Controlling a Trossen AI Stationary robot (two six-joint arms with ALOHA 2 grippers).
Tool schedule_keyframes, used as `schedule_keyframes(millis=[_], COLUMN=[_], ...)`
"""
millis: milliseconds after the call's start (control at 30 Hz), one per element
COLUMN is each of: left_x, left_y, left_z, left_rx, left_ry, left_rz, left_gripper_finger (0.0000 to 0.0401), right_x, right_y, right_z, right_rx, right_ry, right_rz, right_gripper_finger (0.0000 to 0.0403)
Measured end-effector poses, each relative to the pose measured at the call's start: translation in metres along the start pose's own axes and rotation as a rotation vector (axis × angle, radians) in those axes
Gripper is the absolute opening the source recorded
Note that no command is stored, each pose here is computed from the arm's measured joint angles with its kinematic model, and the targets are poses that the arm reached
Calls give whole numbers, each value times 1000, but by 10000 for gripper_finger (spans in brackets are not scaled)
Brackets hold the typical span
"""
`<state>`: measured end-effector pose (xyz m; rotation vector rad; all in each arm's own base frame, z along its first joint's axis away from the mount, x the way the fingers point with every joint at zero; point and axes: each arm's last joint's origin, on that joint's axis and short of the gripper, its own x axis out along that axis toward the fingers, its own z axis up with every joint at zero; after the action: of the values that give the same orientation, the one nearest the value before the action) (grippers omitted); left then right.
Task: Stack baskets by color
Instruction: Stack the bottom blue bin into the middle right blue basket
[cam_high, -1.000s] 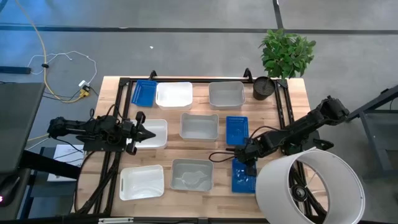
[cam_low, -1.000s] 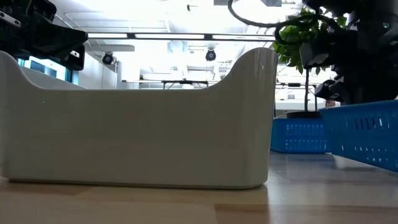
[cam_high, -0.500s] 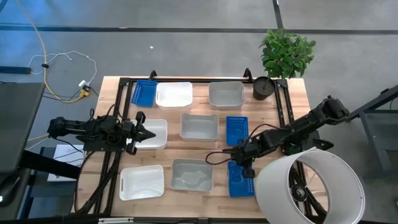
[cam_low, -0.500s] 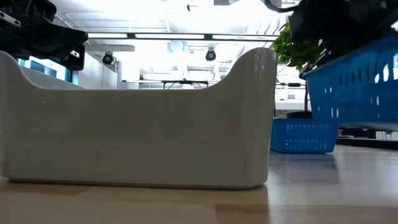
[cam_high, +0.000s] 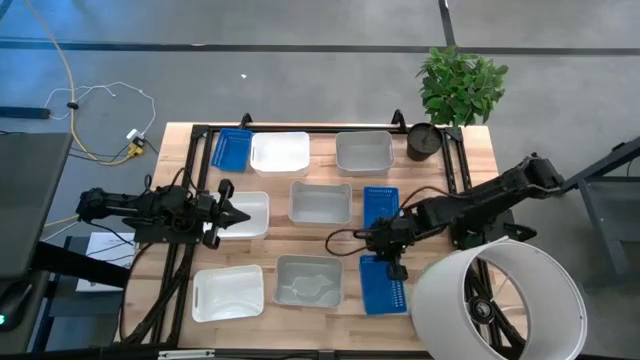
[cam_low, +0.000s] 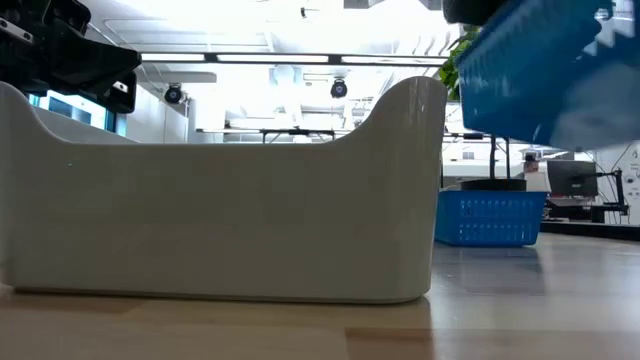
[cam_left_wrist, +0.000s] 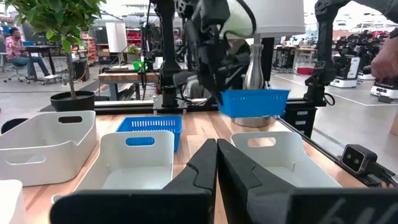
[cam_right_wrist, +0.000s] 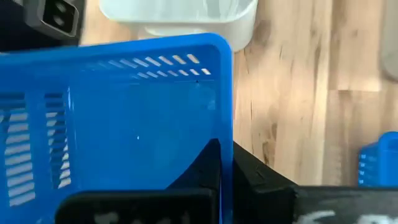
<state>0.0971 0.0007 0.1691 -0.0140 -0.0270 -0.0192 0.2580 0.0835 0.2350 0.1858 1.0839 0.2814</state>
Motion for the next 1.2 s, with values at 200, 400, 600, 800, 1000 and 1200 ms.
schedule_keyframes(millis=[200,400,600,800,1000,1200], left_x=[0,0,0,0,0,0], left_y=[0,0,0,0,0,0], left_z=[0,0,0,0,0,0], left_rx=[0,0,0,0,0,0], left_ry=[0,0,0,0,0,0], left_rz=[0,0,0,0,0,0], left_gripper_finger=[1,0,0,0,0,0], right_x=[-33,-64,-88,-104,-116,-132], right_y=[-3,-6,-11,-21,-26,-31], right_z=[-6,-10,-12,-14,-10,2], right_rx=[23,51,66,93,96,70], right_ry=[-66,-177,-294,-362,-463,-486], right_rz=[-38,-58,-117,-157,-161,-230], right_gripper_finger=[0,0,0,0,0,0])
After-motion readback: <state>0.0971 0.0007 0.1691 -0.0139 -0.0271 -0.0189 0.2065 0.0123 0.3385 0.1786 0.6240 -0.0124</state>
